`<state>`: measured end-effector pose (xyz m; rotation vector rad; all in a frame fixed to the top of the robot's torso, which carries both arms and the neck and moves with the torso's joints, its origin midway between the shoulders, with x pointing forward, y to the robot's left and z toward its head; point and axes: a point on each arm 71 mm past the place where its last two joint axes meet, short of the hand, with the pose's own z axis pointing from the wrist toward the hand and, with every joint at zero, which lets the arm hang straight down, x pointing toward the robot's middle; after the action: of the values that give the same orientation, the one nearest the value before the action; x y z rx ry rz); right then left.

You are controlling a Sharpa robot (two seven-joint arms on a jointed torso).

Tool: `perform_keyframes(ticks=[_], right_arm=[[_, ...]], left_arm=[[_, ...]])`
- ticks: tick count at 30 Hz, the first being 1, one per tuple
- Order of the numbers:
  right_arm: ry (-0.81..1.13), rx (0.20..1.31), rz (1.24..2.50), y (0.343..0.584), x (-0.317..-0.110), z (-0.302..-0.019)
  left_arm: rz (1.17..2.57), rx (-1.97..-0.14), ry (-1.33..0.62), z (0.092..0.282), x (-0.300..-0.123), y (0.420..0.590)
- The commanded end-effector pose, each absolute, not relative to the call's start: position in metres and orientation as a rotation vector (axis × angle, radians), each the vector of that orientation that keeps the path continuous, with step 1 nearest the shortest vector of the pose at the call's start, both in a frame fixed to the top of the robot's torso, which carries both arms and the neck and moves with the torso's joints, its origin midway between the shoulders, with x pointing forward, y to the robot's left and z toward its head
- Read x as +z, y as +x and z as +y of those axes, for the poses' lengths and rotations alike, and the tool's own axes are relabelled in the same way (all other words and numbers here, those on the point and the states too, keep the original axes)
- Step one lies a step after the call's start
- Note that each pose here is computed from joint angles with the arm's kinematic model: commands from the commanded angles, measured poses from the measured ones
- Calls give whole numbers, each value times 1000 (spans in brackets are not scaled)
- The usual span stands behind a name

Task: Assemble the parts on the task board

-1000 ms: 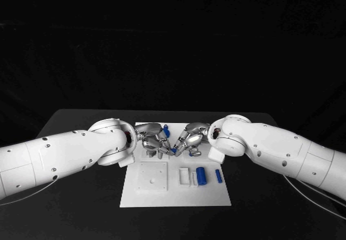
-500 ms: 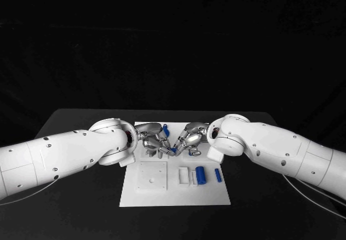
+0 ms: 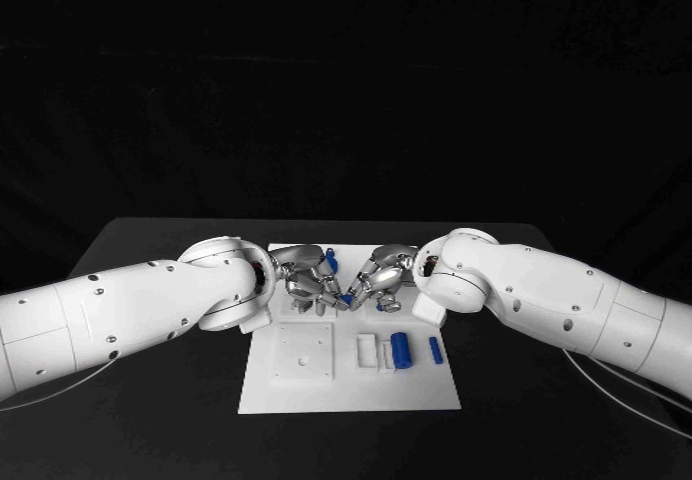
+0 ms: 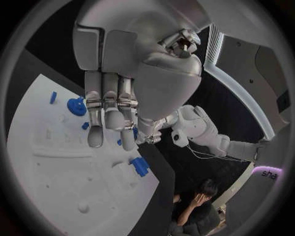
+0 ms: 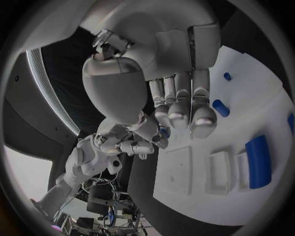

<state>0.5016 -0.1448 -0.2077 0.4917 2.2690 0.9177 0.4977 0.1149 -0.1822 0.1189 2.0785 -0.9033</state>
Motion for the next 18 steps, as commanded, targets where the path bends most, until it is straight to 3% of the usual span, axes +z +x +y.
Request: perform_keyframes(ticks=[1, 18], right_arm=[[546, 974, 2254, 500, -204, -139], [572, 982, 2268, 499, -205, -137]], left_arm=[[2066, -944, 138, 105, -182, 493], [2018, -1005, -18, 106, -181, 498]])
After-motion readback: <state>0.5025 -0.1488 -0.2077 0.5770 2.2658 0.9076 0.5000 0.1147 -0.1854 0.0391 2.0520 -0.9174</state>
